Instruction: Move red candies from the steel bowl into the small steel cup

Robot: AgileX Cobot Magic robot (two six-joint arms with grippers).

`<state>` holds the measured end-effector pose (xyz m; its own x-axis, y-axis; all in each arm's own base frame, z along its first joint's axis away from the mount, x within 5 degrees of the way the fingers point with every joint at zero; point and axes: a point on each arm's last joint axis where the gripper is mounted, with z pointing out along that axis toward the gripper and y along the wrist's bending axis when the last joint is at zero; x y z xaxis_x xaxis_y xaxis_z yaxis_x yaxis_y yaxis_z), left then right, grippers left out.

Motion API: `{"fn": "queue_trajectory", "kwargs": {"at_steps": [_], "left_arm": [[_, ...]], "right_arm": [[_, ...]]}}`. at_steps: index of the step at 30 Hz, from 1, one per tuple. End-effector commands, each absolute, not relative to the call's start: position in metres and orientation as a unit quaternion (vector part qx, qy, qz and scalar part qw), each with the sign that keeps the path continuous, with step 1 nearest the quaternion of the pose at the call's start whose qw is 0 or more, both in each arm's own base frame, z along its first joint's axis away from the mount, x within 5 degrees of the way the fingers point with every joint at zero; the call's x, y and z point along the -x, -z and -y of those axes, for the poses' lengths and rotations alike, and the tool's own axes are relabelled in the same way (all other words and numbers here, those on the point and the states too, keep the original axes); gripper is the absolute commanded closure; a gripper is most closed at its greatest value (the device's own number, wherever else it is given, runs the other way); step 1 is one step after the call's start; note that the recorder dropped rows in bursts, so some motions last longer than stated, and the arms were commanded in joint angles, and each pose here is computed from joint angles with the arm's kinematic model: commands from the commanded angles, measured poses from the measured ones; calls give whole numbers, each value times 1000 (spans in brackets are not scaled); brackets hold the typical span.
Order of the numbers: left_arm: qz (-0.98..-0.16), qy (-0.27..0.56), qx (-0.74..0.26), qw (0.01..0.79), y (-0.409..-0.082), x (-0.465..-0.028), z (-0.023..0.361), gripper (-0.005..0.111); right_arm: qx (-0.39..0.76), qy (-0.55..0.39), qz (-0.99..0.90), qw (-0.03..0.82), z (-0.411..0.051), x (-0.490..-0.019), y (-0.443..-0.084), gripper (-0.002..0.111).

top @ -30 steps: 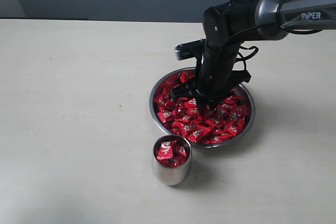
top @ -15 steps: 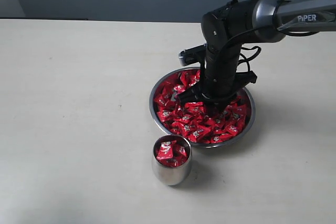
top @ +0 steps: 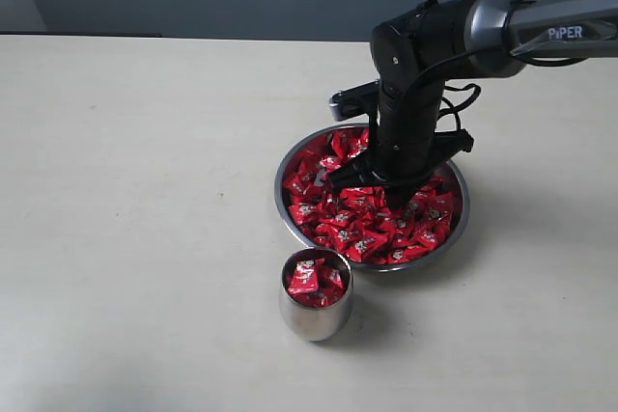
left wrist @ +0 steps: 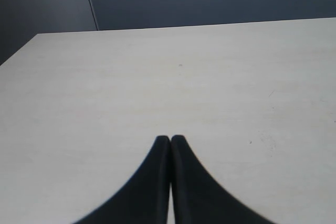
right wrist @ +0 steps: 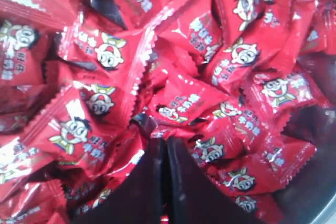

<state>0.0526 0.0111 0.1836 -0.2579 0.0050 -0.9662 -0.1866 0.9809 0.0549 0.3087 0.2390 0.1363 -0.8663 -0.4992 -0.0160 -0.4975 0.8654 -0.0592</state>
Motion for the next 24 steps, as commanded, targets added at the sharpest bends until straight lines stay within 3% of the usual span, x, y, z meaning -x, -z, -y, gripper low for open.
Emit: {"fn": "queue_trajectory", "kwargs": {"at_steps": [1,13,24], "left_arm": [[-787,-78,55,610,-183,-53,-11,106],[-787,-78,55,610,-183,-53,-11,106],[-787,-78,55,610,-183,-53,-11,106]], "right_arm": [[262,26,-964,39,-237,-310,-157,109],[262,-21,-958,117,-232,-297,-227,109],[362,-71,-915,164,-269,-218,-244,109]]}}
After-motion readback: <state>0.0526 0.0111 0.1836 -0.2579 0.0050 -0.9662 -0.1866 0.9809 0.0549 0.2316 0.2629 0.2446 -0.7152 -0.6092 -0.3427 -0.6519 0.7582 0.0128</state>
